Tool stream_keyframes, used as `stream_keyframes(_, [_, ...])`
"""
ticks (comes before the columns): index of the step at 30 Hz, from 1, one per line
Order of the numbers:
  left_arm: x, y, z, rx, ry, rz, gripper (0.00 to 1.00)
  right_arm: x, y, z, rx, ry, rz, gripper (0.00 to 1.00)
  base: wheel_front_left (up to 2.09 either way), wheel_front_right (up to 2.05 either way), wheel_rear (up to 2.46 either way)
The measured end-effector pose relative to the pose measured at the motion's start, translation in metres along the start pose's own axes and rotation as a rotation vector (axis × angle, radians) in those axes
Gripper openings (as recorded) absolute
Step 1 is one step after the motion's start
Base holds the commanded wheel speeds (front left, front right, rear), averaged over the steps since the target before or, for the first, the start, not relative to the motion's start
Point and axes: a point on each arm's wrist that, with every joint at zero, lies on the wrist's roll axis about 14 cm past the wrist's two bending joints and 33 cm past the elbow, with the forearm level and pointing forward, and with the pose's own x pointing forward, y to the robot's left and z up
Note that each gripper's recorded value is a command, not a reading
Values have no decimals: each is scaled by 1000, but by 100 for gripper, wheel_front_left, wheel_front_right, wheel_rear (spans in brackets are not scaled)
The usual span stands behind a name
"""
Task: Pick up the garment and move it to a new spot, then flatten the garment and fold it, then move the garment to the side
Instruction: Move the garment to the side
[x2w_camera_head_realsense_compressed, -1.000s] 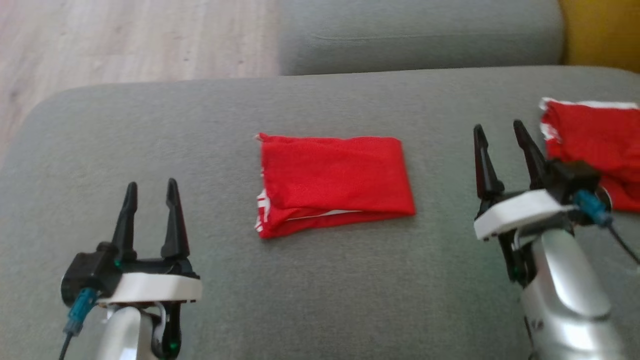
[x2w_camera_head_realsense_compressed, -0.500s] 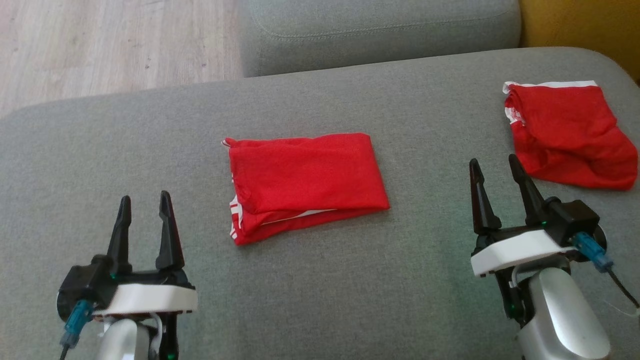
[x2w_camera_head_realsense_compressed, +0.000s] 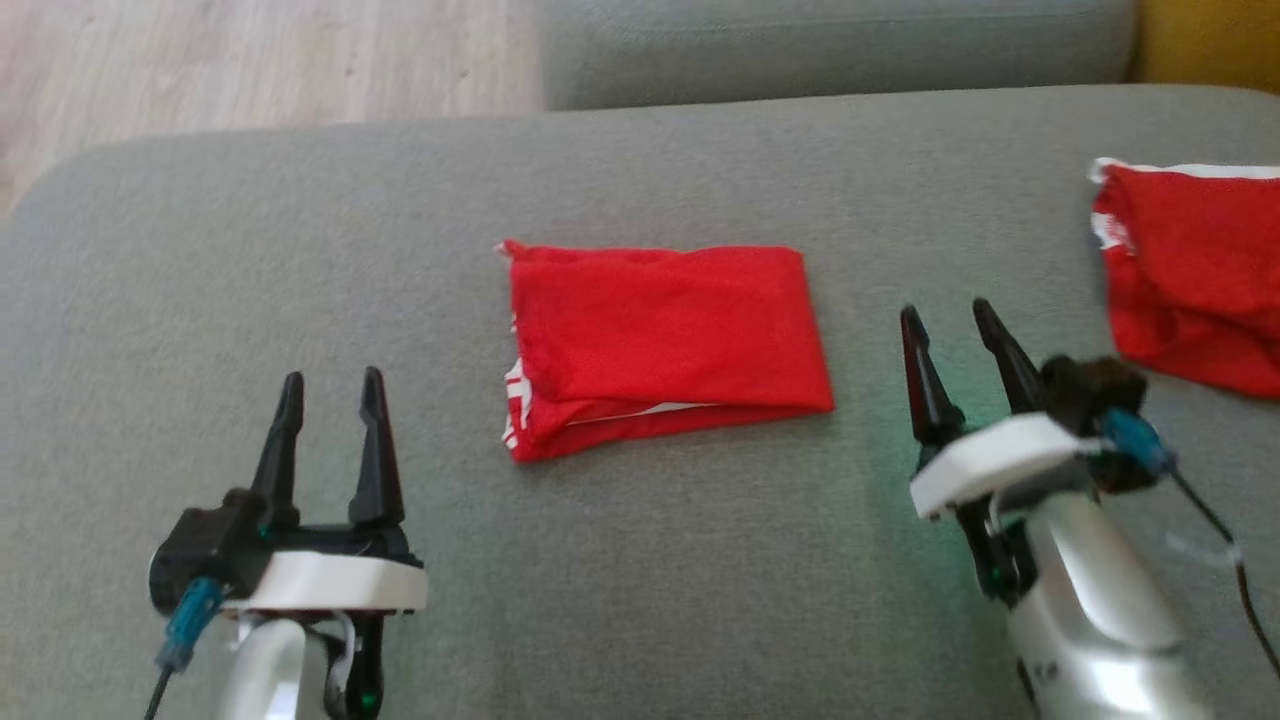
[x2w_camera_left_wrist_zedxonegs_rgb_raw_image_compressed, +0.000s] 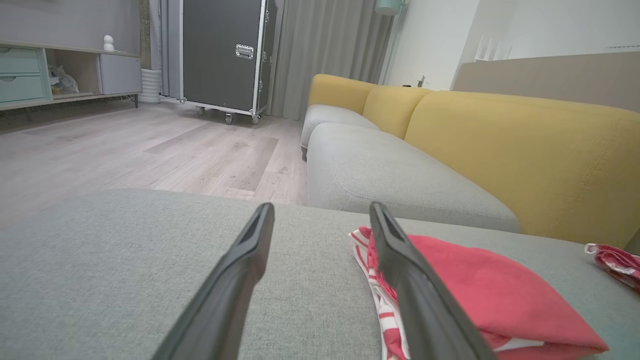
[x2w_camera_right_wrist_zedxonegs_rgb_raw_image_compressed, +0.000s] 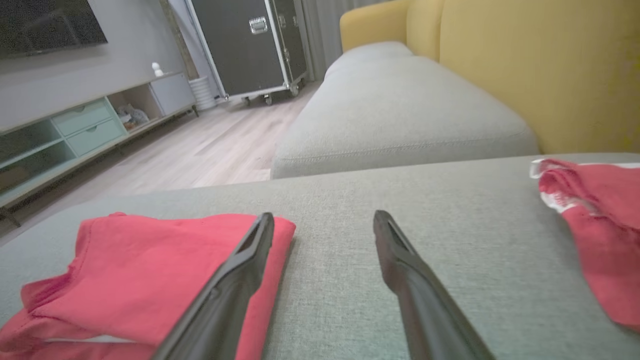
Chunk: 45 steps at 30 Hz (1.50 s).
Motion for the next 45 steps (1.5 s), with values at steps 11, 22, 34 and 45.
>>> stream_keyframes(11, [-7,20,-4,15,22,50,100,44,39,-59,82,311,95,100,0,0,0])
stream_keyframes(22, [-18,35,-2,24,21,96,100,50,59,-89,-11,473,165,0,0,0,0])
stream_keyframes(34, [-1,0,3,13,-2,-8,100,43,34,-49,-166,309,148,0,0,0,0])
stream_keyframes(45, [15,-55,3,-12,-11,-166,100,23,-19,1,-363,181,74,0,0,0,0])
